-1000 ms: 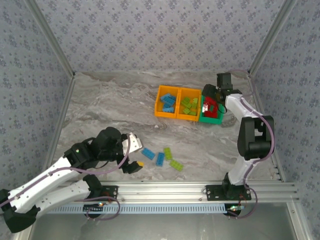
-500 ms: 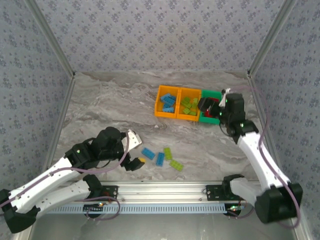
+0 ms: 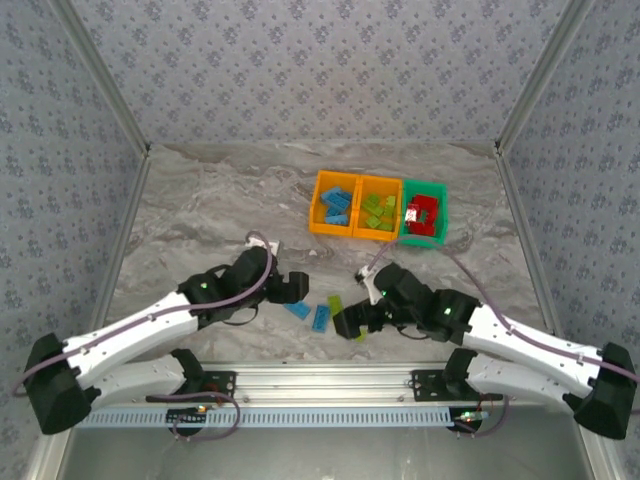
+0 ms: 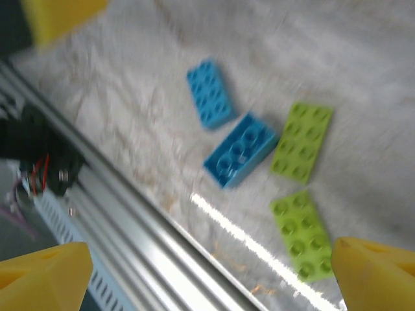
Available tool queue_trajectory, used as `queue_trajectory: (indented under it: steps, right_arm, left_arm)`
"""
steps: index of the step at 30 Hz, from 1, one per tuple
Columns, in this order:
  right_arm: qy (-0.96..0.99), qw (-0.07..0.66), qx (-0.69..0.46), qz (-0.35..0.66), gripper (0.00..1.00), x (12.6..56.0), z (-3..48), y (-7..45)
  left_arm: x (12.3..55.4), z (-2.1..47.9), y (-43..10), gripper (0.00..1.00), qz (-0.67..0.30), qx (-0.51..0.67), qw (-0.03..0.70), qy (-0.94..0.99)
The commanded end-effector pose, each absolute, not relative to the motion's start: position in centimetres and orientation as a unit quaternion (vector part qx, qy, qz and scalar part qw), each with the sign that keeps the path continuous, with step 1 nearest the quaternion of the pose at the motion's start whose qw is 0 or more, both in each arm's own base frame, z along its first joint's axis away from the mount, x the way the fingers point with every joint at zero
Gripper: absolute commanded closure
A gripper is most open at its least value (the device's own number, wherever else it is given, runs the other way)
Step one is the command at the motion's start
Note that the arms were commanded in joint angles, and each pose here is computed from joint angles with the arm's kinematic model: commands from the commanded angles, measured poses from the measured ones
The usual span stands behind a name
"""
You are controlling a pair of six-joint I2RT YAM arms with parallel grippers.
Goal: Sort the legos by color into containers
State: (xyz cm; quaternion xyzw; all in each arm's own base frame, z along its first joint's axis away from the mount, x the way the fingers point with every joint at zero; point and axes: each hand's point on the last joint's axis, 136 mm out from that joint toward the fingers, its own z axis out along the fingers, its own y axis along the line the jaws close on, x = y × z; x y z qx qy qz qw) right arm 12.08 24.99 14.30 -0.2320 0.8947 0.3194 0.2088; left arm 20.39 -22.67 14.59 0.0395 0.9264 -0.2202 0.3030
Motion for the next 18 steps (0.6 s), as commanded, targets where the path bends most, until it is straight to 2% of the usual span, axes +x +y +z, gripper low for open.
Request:
queue_trajectory:
  steps: [1,7,13,18]
  right_arm:
    - [0.902,0.206,-0.234,0.299,0.02,11.3,13.4,24.8]
    - [0.907,0.245,-0.213,0.269,0.01,13.1,13.5,23.7]
    - [0.904,0.257,-0.195,0.282,0.0,13.7,14.6,22.7]
    - [0.9,0.253,-0.167,0.312,0.0,13.2,14.8,21.9]
  left_arm:
    - [21.0,12.2,-20.8,0.11,-0.201,-0.192,0.287,0.917]
    - [19.2,9.9,-23.1,0.12,-0.151,-0.249,0.266,0.919]
    - [18.0,5.4,-25.5,0.11,-0.132,-0.279,0.194,0.931]
    - [18.2,3.3,-25.0,0.21,-0.095,-0.286,0.19,0.934]
